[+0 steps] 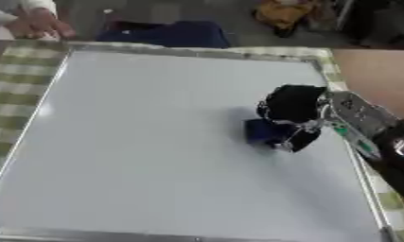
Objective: Wipe the whiteboard clean with a brush.
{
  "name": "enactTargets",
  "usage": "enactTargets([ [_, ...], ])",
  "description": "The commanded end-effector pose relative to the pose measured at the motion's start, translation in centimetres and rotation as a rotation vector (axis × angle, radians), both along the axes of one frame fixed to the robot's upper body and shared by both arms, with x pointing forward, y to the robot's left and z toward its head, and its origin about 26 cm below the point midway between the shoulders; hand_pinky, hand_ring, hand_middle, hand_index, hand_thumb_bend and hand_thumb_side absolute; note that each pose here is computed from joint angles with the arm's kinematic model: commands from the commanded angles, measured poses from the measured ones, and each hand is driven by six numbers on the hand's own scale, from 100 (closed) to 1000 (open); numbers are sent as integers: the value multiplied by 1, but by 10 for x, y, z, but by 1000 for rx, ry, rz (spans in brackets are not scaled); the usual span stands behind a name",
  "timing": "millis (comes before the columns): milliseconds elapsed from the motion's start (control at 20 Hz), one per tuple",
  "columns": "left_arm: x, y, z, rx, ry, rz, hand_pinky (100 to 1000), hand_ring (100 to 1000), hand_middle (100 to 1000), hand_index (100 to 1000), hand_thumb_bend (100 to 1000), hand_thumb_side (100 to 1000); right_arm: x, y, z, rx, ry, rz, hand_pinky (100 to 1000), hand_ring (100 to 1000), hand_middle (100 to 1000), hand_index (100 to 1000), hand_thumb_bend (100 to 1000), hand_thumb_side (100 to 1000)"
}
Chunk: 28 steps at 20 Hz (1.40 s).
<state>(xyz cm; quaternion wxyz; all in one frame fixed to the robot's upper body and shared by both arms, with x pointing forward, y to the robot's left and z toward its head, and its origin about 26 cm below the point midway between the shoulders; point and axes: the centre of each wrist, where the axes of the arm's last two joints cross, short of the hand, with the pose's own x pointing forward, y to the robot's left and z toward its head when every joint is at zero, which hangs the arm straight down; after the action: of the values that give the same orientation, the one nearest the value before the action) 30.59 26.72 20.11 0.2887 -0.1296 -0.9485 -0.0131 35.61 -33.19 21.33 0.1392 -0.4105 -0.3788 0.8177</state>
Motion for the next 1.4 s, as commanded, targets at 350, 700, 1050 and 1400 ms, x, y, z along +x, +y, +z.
enactTargets([
  [350, -3, 1, 6, 10, -25, 3, 511, 605, 567, 516, 100, 1000, 0, 7, 3, -24, -3, 6, 321, 435, 186, 433, 100, 404],
  [700, -3, 2, 6, 15, -29, 7, 510, 604, 567, 514, 100, 1000, 8, 0, -1, -29, -16, -51, 318, 434, 187, 433, 100, 404],
  [1050, -3, 1, 7, 20, -34, 3, 508, 603, 567, 512, 100, 1000, 18, -19, -3, -11, 5, -140, 317, 432, 185, 432, 100, 409],
  [1400, -3, 0, 7, 24, -40, 1, 508, 603, 567, 511, 100, 1000, 25, -43, 5, 20, 20, -221, 317, 432, 185, 432, 100, 412],
])
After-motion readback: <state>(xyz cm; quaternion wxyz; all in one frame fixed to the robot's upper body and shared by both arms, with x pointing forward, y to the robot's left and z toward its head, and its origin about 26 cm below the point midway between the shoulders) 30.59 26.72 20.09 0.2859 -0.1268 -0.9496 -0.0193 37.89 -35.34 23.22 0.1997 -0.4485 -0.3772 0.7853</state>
